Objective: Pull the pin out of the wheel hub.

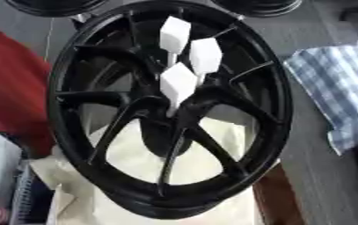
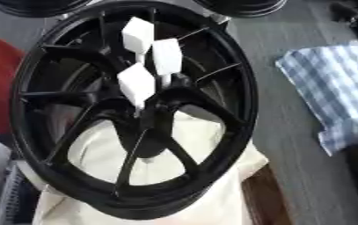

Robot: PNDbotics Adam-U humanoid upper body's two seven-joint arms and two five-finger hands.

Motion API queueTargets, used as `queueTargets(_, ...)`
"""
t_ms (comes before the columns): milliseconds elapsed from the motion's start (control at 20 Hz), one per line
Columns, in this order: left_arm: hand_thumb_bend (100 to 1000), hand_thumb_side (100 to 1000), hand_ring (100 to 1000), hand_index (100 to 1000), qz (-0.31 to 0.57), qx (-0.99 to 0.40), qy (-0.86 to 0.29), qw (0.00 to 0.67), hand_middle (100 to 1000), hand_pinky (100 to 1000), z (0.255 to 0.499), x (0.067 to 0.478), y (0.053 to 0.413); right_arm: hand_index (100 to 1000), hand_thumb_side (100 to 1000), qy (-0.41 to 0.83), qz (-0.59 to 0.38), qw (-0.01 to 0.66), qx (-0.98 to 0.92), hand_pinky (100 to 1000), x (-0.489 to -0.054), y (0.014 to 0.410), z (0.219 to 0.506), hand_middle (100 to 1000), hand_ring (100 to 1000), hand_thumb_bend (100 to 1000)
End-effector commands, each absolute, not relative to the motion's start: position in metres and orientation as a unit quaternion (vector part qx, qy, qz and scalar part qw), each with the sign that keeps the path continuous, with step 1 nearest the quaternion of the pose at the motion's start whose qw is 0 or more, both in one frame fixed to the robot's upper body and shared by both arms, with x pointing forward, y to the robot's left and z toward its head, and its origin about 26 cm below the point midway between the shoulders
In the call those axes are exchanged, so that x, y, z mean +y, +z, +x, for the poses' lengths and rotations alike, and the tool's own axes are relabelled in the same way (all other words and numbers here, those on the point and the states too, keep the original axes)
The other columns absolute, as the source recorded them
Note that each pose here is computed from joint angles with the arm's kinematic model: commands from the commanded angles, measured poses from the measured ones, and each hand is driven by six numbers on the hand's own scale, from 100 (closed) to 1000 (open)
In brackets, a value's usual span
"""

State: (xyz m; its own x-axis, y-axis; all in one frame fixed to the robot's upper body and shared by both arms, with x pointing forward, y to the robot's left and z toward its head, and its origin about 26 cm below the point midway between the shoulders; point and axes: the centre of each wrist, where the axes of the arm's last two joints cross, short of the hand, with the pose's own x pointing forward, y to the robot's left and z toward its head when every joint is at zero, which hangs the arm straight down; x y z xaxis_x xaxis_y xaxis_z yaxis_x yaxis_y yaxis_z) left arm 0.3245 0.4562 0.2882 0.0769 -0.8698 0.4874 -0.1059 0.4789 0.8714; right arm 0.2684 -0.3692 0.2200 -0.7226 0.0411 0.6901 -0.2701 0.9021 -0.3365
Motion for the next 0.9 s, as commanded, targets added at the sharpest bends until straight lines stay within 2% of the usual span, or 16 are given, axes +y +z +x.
queueTargets(50,276,824,746,916,0.444,-0.584,-0.29,0.615,765,859,0.318,0.473,0.281,872,597,0.225,0.057,0.356,-0.905,988,-0.37,0.231,0.267,858,1000,100)
queueTargets(100,323,968,770,935,0.45,-0.569,-0.286,0.627,786,875,0.317,0.477,0.268,873,599,0.225,0.059,0.356,-0.905,989,-0.37,0.231,0.268,859,1000,100)
queueTargets(250,370,1000,773,943,0.464,-0.539,-0.273,0.648,794,875,0.312,0.483,0.239,873,599,0.227,0.062,0.358,-0.903,990,-0.368,0.232,0.269,859,1000,100)
queueTargets(350,243,974,765,929,0.464,-0.539,-0.264,0.651,789,868,0.31,0.483,0.23,873,597,0.229,0.063,0.356,-0.904,988,-0.368,0.233,0.269,858,1000,100)
queueTargets(450,155,960,756,911,0.463,-0.55,-0.254,0.648,783,861,0.309,0.482,0.229,872,597,0.229,0.063,0.354,-0.904,988,-0.368,0.234,0.269,858,1000,100)
queueTargets(500,100,919,747,879,0.461,-0.558,-0.25,0.644,776,854,0.309,0.481,0.23,873,597,0.23,0.063,0.354,-0.904,988,-0.369,0.234,0.269,858,1000,100)
queueTargets(600,100,775,720,812,0.454,-0.579,-0.24,0.634,754,833,0.309,0.475,0.234,873,597,0.23,0.063,0.355,-0.904,988,-0.369,0.234,0.269,858,1000,100)
queueTargets(650,100,737,706,795,0.45,-0.592,-0.234,0.626,741,823,0.309,0.471,0.238,873,597,0.23,0.063,0.355,-0.904,988,-0.369,0.234,0.269,858,1000,100)
queueTargets(700,100,641,652,765,0.446,-0.61,-0.227,0.614,695,786,0.309,0.467,0.244,872,595,0.23,0.064,0.356,-0.904,987,-0.369,0.234,0.269,858,1000,100)
queueTargets(800,100,598,606,752,0.432,-0.659,-0.207,0.58,654,755,0.311,0.454,0.259,873,594,0.232,0.064,0.355,-0.903,986,-0.369,0.235,0.269,858,1000,100)
queueTargets(900,100,597,589,742,0.41,-0.713,-0.185,0.538,634,735,0.312,0.438,0.274,873,592,0.232,0.063,0.353,-0.904,987,-0.368,0.234,0.269,859,1000,100)
